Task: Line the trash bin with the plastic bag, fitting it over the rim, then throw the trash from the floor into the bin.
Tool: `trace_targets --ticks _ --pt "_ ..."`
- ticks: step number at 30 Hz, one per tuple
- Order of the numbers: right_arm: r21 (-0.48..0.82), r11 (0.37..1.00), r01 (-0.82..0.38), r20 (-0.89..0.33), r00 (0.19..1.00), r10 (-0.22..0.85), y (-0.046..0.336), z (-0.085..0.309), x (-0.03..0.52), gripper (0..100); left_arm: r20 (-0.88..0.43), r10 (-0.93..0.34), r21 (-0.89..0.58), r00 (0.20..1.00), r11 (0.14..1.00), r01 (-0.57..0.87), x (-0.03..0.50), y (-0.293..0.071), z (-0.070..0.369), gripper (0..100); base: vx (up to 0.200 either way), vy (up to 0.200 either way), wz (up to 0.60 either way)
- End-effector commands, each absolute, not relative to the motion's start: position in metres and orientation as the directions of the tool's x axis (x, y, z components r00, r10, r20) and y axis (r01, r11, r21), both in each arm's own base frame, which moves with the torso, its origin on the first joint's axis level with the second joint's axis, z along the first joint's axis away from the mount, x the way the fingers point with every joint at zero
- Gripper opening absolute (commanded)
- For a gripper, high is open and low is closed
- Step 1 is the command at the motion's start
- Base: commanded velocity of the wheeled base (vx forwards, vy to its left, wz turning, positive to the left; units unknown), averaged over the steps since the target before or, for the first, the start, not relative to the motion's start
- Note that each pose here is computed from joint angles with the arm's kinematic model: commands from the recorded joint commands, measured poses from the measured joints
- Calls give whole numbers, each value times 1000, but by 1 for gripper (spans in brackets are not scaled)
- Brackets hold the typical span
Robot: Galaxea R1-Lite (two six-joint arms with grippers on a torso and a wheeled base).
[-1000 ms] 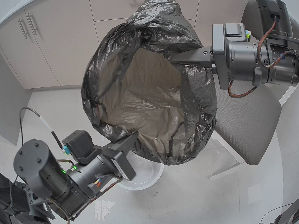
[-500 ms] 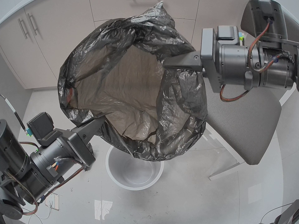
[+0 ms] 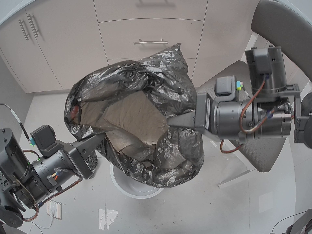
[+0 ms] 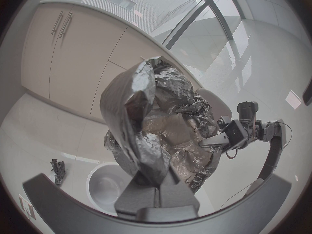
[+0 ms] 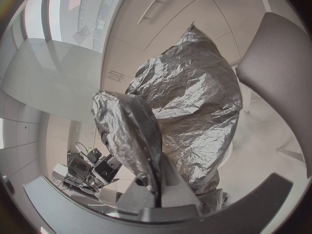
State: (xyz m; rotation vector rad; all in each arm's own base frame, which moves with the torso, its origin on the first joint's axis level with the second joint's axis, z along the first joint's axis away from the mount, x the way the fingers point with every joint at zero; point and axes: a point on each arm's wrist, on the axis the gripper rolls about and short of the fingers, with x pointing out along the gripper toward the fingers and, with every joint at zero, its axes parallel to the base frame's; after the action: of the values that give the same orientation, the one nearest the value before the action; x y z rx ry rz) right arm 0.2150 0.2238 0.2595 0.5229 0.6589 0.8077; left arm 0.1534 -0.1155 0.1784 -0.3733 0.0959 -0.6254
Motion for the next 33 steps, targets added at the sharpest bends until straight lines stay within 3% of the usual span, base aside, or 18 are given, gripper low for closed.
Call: trace_targets --ticks 1,7,14,22,33 --pt "647 588 -485 -366 479 798 229 245 198 0 -38 -596 -372 802 753 543 150 -115 164 0 0 0 0" --pt "644 592 -485 -391 456 800 233 236 190 0 -64 -592 -418 803 747 517 144 -111 157 0 0 0 0" --pt "646 551 -529 -319 468 824 234 260 181 0 18 -598 -420 801 723 549 132 -104 174 0 0 0 0" --pt "641 535 -550 -343 418 841 241 253 166 0 46 -622 -421 782 698 579 113 -100 183 0 0 0 0" --pt "622 591 -514 -445 389 806 262 218 178 0 -87 -593 -415 800 752 512 111 -98 163 0 0 0 0"
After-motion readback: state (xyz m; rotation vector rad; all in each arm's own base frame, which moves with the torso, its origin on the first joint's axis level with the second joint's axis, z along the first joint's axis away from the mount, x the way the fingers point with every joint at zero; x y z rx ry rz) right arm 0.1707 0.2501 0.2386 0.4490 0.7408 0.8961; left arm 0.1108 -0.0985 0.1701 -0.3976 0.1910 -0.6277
